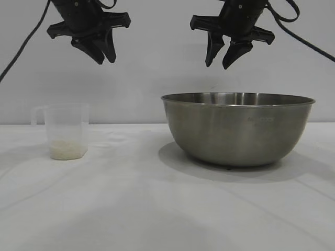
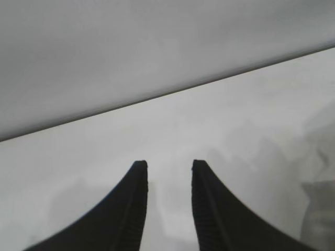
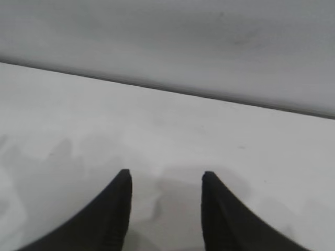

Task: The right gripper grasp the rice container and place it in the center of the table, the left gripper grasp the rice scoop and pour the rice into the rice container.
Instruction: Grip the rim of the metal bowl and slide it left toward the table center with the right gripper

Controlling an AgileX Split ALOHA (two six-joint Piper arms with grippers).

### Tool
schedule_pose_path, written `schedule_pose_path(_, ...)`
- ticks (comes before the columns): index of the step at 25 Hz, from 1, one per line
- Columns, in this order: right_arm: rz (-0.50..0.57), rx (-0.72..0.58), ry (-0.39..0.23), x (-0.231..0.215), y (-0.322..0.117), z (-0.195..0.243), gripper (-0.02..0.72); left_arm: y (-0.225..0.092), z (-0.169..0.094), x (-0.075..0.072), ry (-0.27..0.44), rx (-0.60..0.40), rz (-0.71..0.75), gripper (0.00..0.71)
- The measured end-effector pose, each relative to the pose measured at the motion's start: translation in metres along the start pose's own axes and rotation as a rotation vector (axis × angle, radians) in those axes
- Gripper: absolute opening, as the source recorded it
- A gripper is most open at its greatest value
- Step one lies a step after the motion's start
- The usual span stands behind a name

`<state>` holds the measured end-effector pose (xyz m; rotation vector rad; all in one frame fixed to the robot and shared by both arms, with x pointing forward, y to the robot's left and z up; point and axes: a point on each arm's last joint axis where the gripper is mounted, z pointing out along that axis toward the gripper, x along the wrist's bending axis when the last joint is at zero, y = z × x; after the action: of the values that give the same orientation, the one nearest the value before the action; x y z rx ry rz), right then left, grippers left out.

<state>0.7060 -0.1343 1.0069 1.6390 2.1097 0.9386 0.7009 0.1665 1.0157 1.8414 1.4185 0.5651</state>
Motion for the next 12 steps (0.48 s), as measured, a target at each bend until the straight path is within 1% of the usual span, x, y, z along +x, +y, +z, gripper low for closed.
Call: schedule_pose_path(12,0.004,0.017,0.003,0.0003,-0.0015,0.0,0.262,-0.0001,0.0,0.0,0.0,0.001,0.0,0.179)
